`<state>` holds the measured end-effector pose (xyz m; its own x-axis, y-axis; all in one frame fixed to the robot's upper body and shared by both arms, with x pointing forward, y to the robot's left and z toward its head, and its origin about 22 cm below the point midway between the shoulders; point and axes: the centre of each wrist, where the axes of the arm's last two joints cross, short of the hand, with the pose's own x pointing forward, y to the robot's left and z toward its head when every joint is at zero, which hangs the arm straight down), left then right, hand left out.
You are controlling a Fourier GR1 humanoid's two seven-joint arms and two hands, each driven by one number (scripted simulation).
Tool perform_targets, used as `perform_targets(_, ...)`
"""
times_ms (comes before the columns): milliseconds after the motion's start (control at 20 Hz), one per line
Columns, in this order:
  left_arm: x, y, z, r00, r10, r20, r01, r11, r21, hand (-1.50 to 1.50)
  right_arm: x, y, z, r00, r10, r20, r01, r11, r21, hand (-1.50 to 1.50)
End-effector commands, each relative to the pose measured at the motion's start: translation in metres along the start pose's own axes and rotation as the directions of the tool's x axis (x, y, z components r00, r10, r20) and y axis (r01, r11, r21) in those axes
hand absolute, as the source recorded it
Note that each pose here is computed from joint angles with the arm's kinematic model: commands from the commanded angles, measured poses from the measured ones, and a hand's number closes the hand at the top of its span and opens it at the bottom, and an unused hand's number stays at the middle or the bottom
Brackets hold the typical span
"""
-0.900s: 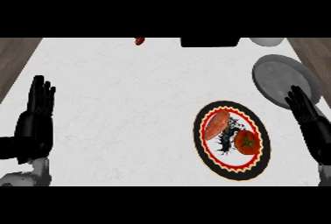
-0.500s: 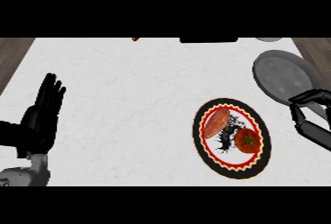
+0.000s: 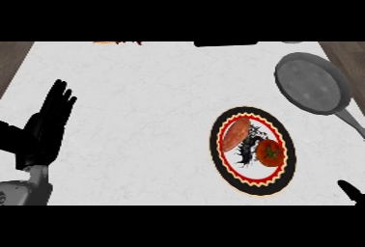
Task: Pick the tomato from the plate and place it in the pan
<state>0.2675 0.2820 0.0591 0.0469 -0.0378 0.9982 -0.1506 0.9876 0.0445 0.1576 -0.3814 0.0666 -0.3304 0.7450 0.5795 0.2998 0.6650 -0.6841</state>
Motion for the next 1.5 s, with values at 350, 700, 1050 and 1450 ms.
perform_targets(350, -0.004, -0.004, -0.014, 1.000, 0.001, 0.004, -0.001, 0.999, -0.048, 0.00, 0.066, -0.025, -0.015, 0.938, 0.345, 0.019, -0.342, 0.917, 0.207, -1.50)
perform_targets(700, 0.002, -0.024, -0.009, 1.000, -0.010, -0.002, 0.009, 0.996, -0.090, 0.00, 0.091, -0.006, -0.043, 0.831, 0.556, -0.016, -0.507, 0.769, 0.390, -1.50)
perform_targets(1050, 0.004, -0.020, -0.019, 1.000, 0.016, 0.002, -0.016, 0.996, -0.087, 0.00, 0.095, 0.025, -0.036, 0.732, 0.680, -0.035, -0.467, 0.539, 0.701, -1.50)
perform_targets(1450, 0.005, -0.025, -0.005, 1.000, 0.000, 0.003, 0.001, 0.998, -0.062, 0.00, 0.136, 0.069, -0.052, 0.680, 0.731, 0.058, -0.537, 0.442, 0.719, -1.50)
